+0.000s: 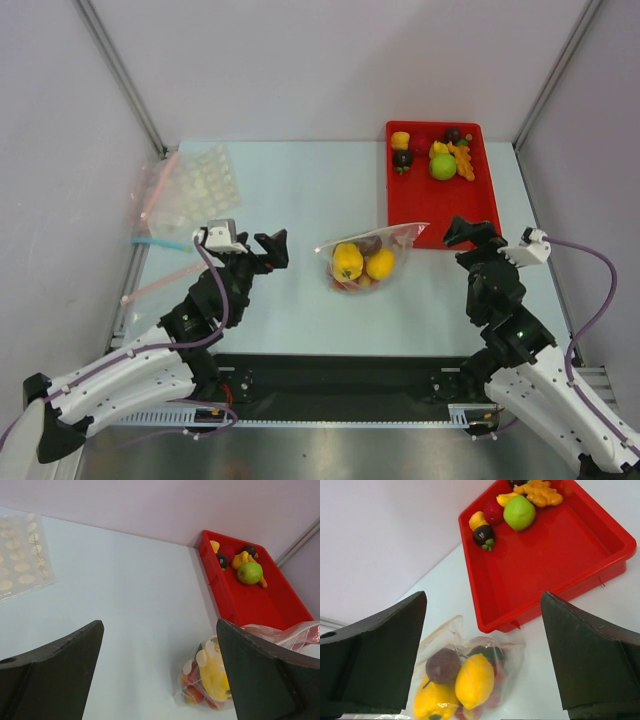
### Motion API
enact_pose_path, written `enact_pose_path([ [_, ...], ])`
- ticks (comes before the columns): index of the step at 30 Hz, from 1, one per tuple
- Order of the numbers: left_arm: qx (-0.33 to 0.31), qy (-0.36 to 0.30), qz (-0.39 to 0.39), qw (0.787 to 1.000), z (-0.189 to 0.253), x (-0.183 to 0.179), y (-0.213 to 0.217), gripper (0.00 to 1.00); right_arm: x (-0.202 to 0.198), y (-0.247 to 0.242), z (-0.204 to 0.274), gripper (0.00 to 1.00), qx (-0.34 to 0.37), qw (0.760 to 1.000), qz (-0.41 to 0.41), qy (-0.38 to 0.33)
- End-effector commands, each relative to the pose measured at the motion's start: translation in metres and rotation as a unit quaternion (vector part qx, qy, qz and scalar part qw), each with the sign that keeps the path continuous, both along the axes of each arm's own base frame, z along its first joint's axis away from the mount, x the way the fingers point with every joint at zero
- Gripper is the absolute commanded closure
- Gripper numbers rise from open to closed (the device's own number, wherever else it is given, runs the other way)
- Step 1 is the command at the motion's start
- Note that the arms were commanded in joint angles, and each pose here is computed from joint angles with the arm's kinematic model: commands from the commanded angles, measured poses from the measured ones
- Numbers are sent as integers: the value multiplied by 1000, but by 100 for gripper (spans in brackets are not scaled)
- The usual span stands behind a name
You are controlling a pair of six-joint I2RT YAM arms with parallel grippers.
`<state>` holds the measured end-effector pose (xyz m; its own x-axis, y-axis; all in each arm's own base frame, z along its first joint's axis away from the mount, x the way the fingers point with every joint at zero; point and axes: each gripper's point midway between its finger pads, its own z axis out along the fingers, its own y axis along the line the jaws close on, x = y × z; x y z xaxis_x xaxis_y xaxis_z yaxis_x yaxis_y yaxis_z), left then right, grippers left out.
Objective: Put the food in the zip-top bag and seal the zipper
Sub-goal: Reset both arms
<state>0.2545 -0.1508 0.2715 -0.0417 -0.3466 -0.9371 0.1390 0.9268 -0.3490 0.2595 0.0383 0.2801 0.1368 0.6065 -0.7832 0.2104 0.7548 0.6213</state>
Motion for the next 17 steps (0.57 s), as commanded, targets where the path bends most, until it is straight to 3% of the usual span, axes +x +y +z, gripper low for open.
enact_pose_path([
  [1, -7, -24, -26, 999, 13, -1, -7, 0, 3, -5, -3, 0, 12, 1000, -25, 1],
  [6, -2, -26, -50, 998, 13, -3, -16, 0, 2, -13, -2, 0, 24, 998, -58, 23],
  [17, 0, -27, -59, 998, 14, -4, -19, 0, 7, -7, -4, 0, 19, 998, -49, 34],
])
